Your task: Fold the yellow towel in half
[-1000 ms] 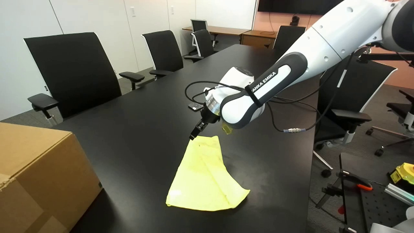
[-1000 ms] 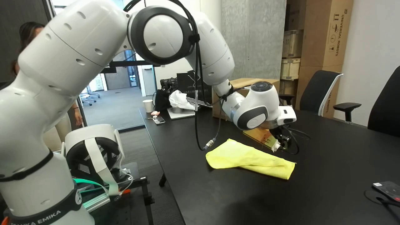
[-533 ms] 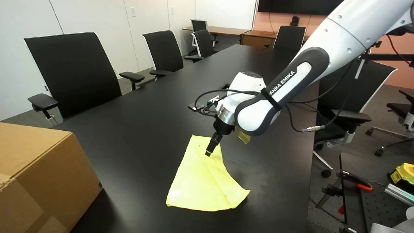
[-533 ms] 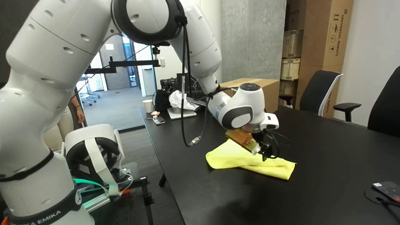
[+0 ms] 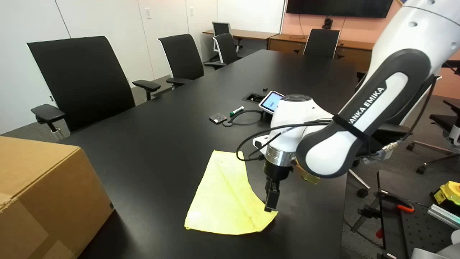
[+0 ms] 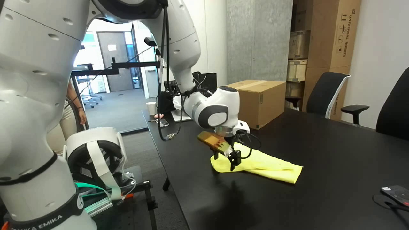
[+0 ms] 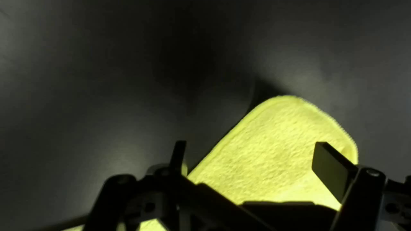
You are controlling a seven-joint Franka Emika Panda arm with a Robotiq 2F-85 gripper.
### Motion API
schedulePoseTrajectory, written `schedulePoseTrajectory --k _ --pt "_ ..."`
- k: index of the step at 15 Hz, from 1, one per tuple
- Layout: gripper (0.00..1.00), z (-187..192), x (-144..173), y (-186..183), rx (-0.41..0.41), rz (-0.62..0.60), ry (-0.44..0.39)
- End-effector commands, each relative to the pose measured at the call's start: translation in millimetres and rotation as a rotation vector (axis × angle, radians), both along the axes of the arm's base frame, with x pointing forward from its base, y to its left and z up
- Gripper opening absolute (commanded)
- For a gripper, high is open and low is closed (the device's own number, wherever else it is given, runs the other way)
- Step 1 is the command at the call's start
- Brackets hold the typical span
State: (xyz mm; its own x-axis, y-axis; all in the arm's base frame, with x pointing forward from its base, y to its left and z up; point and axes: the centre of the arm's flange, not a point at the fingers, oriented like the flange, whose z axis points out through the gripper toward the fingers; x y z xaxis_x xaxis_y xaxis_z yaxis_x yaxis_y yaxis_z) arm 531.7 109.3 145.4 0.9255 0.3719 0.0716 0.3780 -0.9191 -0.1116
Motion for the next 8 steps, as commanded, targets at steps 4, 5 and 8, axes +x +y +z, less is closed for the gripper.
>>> schedulePoseTrajectory --k 4,5,8 --pt "1.0 31 -58 47 -0.045 0.151 0.026" --pt "1.0 32 -60 54 -0.055 0.168 0.018" --pt "1.0 21 -65 66 -0.093 0.237 -0.03"
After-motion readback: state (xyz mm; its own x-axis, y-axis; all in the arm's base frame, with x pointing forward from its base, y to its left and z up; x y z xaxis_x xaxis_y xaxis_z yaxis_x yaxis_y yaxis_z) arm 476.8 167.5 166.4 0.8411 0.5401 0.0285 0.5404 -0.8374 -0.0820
